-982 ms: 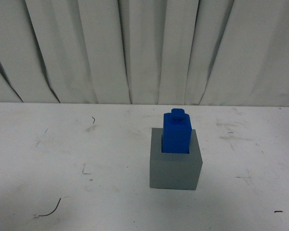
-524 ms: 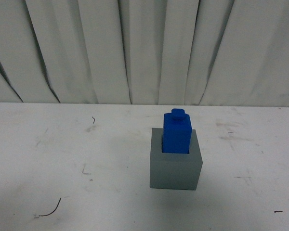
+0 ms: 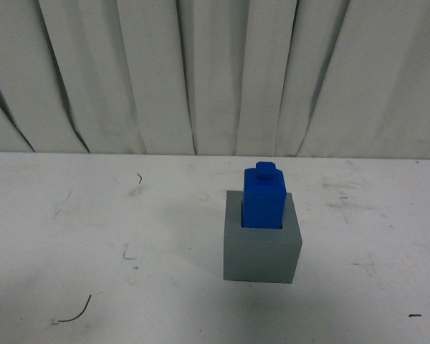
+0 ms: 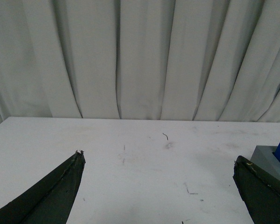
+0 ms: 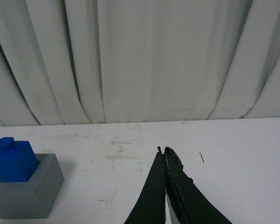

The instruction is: Insert blue part into gray base

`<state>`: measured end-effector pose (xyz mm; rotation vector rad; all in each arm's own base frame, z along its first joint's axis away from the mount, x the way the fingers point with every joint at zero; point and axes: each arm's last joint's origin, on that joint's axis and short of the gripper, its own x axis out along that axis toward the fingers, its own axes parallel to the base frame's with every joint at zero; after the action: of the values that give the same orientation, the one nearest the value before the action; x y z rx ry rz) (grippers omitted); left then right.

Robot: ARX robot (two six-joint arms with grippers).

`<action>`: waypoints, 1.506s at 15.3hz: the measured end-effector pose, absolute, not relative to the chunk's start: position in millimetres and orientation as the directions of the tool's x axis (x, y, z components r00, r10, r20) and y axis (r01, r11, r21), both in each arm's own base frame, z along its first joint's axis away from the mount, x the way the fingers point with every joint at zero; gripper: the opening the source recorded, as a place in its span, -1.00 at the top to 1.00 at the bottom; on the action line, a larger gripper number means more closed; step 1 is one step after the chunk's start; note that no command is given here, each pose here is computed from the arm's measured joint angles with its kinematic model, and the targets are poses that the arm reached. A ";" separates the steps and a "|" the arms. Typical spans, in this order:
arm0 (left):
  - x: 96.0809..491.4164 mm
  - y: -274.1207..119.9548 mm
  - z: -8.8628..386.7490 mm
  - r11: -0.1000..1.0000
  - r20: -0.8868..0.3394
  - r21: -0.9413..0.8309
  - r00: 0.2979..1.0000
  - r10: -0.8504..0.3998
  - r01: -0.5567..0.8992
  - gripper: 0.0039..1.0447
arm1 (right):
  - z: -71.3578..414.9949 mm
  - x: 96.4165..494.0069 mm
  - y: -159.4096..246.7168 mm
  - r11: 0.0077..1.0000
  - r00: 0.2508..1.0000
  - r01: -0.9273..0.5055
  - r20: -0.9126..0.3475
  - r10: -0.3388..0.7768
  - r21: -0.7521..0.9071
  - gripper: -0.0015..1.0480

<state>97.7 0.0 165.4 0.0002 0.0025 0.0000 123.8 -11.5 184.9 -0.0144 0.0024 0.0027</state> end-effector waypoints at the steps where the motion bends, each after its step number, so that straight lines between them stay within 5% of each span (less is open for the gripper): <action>1: 97.7 0.0 165.4 1.000 -0.002 0.000 1.000 0.000 0.000 -0.88 | 181.9 121.7 -7.5 1.000 1.000 0.012 -0.010 -0.012 -0.014 0.96; 23: 97.7 0.0 165.4 1.000 -0.003 0.000 1.000 0.000 0.000 -0.88 | 167.8 97.1 0.0 1.000 1.000 0.001 0.008 -0.001 -0.014 0.96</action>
<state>97.7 0.0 165.4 0.0002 0.0029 0.0000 97.1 0.0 167.8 -0.0139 -0.0082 -0.0008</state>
